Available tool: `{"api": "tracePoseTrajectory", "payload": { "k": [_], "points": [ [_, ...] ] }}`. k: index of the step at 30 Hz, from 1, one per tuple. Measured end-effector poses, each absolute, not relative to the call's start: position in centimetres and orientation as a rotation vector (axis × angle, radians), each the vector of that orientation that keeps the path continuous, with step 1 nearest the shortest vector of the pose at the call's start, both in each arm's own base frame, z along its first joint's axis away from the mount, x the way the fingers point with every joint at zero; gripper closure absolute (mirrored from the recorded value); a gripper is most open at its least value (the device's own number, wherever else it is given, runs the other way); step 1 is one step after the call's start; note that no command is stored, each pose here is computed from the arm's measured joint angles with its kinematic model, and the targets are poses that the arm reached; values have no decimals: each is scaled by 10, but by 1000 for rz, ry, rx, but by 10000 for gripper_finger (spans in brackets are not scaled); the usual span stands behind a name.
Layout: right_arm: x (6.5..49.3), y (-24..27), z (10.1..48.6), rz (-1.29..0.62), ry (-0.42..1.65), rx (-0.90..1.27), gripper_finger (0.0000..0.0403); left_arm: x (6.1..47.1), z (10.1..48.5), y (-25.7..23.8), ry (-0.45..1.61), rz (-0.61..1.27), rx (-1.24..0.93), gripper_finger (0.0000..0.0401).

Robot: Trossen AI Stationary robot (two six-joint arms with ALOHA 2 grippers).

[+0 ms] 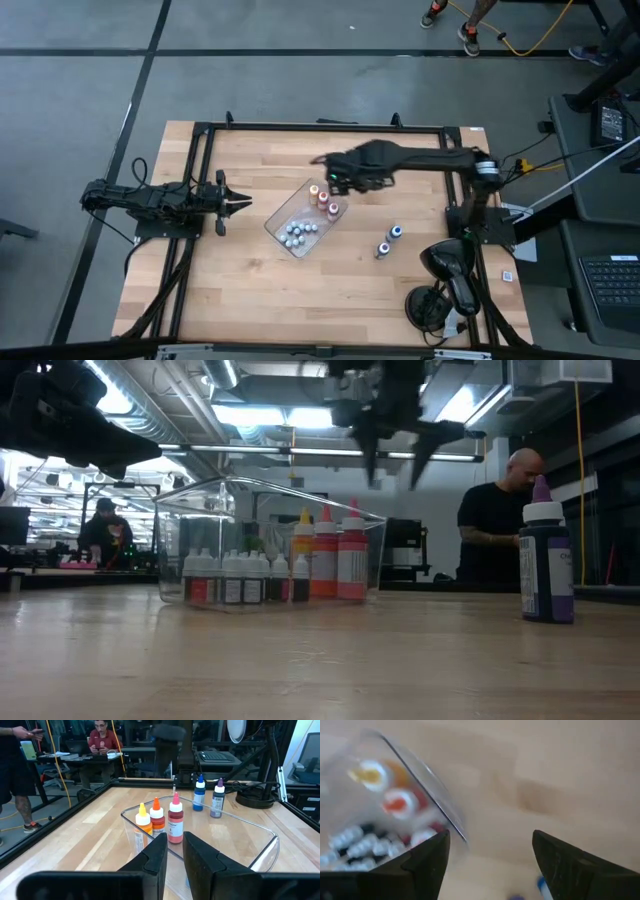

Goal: Pick & Place food coloring
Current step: Put the large blue food coloring bottle into the transparent bin

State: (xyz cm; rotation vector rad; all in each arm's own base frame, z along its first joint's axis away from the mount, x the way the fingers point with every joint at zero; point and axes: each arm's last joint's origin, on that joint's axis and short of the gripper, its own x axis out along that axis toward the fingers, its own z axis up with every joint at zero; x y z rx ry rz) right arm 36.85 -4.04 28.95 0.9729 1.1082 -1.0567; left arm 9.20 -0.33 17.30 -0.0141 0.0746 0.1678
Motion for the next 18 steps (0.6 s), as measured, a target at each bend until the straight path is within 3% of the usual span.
{"api": "tracePoseTrajectory", "payload": {
  "k": [9,18],
  "points": [
    [300,2,271,-1174,1133,1125,123,92,173,-3,75,168,-14,345],
    [260,21,238,-1248,1154,1234,123,92,173,-3,75,168,-14,346]
  ]
}}
